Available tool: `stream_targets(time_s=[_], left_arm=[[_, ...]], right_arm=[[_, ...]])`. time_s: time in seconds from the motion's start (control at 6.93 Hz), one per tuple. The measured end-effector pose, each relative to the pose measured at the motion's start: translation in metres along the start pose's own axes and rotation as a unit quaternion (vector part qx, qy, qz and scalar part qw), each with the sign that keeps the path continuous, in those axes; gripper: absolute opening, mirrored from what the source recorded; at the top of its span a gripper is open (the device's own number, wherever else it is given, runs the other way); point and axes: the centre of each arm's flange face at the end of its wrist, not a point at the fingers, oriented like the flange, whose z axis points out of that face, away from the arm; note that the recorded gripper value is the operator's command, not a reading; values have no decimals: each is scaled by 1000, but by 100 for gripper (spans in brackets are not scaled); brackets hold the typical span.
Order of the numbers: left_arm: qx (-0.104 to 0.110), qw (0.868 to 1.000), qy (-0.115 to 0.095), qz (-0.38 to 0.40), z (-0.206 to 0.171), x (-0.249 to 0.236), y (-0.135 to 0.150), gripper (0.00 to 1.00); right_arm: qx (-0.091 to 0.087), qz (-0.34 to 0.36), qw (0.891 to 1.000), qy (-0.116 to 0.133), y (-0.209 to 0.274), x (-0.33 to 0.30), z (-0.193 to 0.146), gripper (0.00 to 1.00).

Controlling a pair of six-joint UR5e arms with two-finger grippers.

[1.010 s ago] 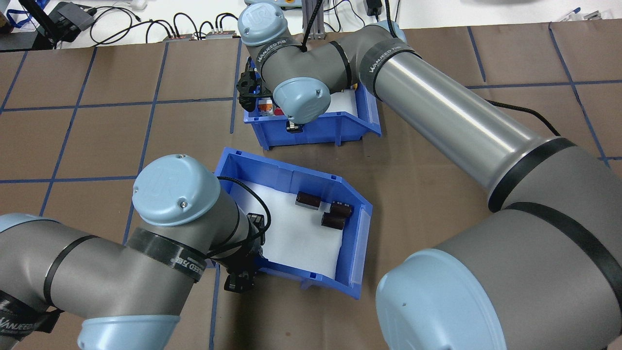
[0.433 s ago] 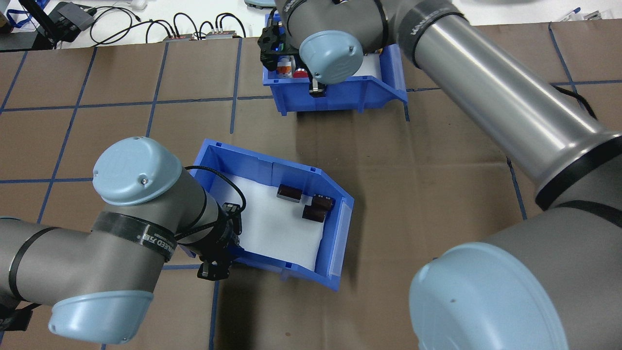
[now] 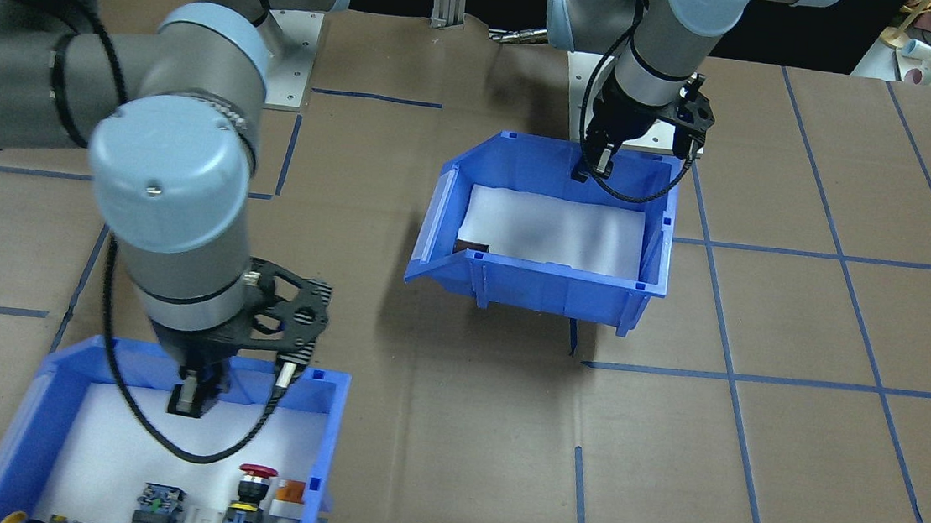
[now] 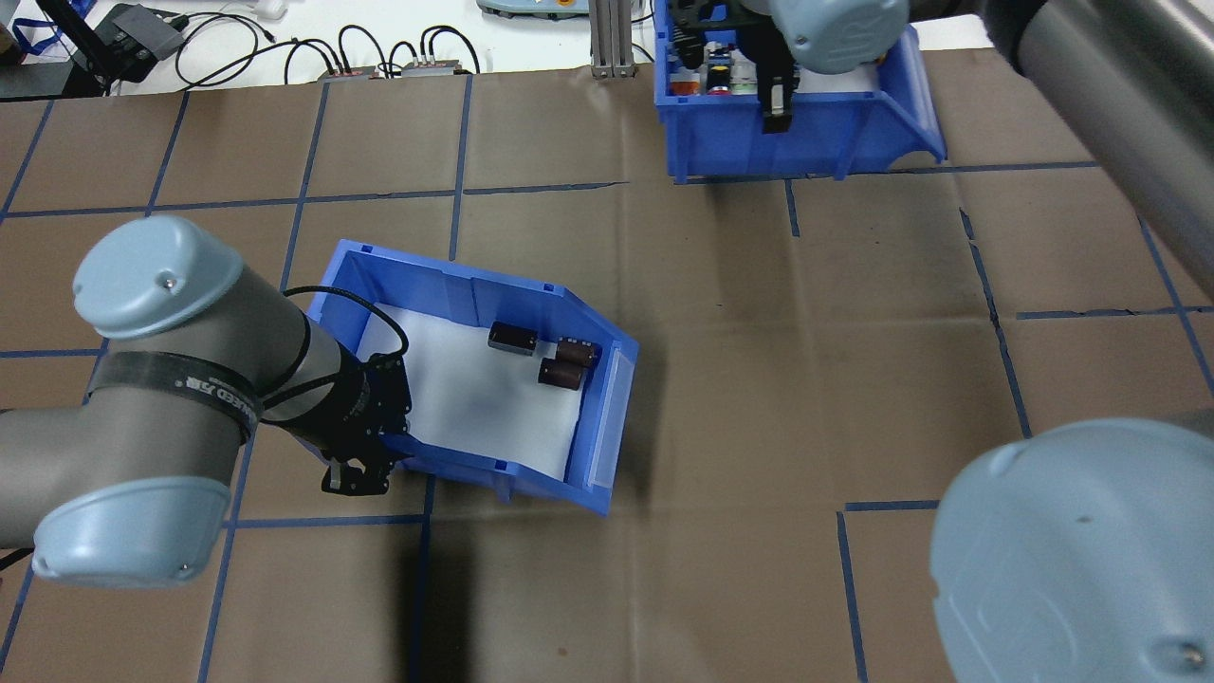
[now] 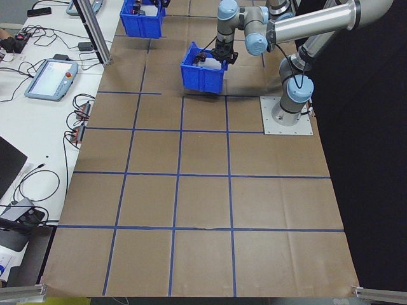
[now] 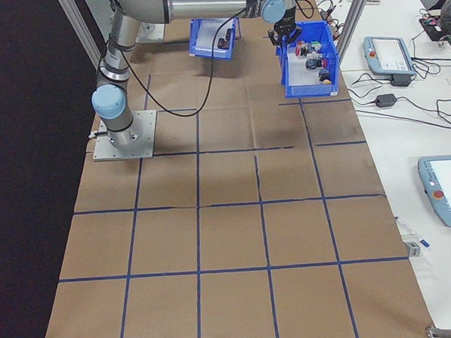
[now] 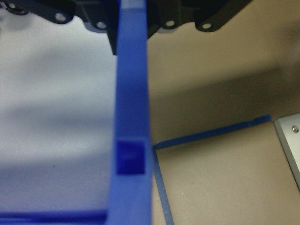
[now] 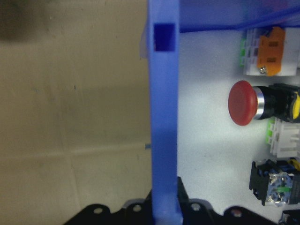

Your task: Place battery box in front

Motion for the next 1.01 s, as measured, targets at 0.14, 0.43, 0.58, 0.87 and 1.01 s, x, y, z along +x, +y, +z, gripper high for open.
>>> stream_targets(time_s=[0.14,0.43,0.58,0.87,1.01], left_arm=[[-19,1000,12,-8,-5,15,-21,0],[-47,999,24,-9,-16,63,-41,0],[-61,998,22,-4,-15,91,-41,0],[-88,996,17,3,-3,146,-17,0],[-93,995,20,-9,7,180,5,0]], right_arm=[[-2,2,1000,-11,49,-1,3,3],[-2,-1,1000,-28,128,-18,5,3],[2,-3,999,-34,152,-34,4,3],[11,-24,999,-46,175,-77,2,3],[14,-34,998,-51,183,-103,3,3]])
